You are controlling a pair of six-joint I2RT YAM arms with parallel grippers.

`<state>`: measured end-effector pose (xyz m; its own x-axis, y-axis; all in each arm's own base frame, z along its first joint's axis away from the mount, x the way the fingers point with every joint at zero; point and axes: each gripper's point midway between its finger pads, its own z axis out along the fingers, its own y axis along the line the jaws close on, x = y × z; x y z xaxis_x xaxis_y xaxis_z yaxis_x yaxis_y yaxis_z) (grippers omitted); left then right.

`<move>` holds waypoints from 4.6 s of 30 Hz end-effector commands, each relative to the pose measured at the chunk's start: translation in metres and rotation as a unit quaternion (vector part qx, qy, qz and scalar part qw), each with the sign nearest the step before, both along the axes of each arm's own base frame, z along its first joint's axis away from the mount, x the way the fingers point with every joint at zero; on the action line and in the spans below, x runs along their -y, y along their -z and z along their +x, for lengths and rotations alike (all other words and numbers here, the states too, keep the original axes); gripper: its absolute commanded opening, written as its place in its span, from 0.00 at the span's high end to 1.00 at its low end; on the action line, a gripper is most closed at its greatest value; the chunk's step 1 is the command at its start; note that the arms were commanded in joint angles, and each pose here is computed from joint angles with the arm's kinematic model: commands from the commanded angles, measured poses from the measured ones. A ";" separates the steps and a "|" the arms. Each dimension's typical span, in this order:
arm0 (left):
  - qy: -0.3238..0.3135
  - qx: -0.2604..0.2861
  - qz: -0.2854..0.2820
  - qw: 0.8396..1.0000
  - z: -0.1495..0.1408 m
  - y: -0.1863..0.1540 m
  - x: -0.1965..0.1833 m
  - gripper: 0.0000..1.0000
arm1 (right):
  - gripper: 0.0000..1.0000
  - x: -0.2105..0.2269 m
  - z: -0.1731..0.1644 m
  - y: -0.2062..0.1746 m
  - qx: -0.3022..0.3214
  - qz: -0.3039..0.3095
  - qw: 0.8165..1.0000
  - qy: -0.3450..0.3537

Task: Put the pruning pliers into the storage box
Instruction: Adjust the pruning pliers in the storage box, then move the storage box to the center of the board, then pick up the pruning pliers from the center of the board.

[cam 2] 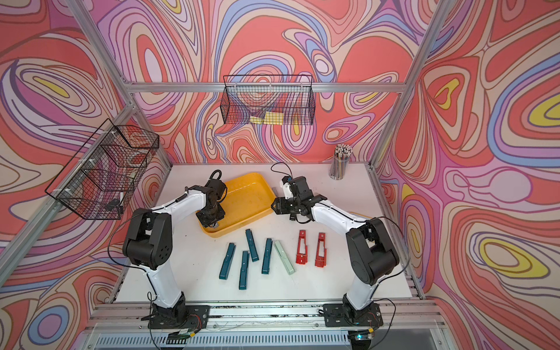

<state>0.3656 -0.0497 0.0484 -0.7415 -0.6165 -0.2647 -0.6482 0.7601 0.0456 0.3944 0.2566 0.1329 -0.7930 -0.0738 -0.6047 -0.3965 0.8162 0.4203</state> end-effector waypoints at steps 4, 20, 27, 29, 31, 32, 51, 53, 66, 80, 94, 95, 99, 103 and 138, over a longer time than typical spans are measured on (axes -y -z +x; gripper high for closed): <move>0.003 0.012 0.006 1.000 -0.009 -0.026 -0.007 0.54 | 0.39 -0.003 0.004 -0.001 -0.002 0.007 1.000 -0.001; 0.004 0.046 -0.046 0.998 0.042 -0.020 0.022 1.00 | 0.39 -0.003 0.008 0.000 -0.003 0.000 1.000 -0.003; -0.013 0.038 -0.015 0.999 0.049 -0.013 0.013 1.00 | 0.38 -0.002 0.007 0.005 -0.007 -0.005 1.000 -0.004; -0.014 0.033 -0.004 0.999 0.048 -0.012 0.009 1.00 | 0.38 -0.001 0.006 0.006 -0.008 -0.005 1.000 -0.004; -0.015 0.030 0.001 0.999 0.048 -0.010 0.007 1.00 | 0.38 -0.001 0.006 0.007 -0.009 -0.006 1.000 -0.004; -0.016 0.029 0.003 0.999 0.047 -0.009 0.006 1.00 | 0.38 0.000 0.005 0.008 -0.010 -0.007 1.000 -0.004; -0.018 0.005 0.011 1.000 0.041 0.017 -0.003 1.00 | 0.38 0.004 0.004 0.011 -0.013 -0.012 1.000 -0.001; -0.018 0.001 0.014 1.000 0.040 0.018 -0.005 1.00 | 0.38 0.003 0.004 0.011 -0.014 -0.011 1.000 -0.002; -0.022 -0.014 0.034 0.999 0.028 0.019 -0.018 1.00 | 0.38 -0.001 0.007 0.008 -0.013 0.000 1.000 -0.004; 0.043 0.064 -0.068 0.995 0.063 0.007 0.022 0.91 | 0.37 0.006 0.010 0.010 -0.010 -0.020 1.000 0.008; 0.124 0.156 -0.124 0.972 0.066 -0.085 0.046 0.24 | 0.37 0.021 0.029 0.014 0.004 -0.084 0.996 0.026; 0.133 0.161 -0.131 0.969 0.061 -0.091 0.048 0.21 | 0.38 0.023 0.029 0.016 0.004 -0.088 0.996 0.027; 0.168 0.161 -0.164 0.959 0.035 -0.105 0.058 0.12 | 0.40 0.029 0.032 0.023 0.009 -0.104 0.994 0.035; 0.177 0.151 -0.166 0.958 0.005 -0.107 0.054 0.01 | 0.41 0.028 0.031 0.031 0.011 -0.107 0.994 0.032; 0.155 0.126 -0.192 0.961 -0.085 -0.096 0.019 0.01 | 0.45 0.011 0.040 0.101 -0.003 -0.122 0.992 0.023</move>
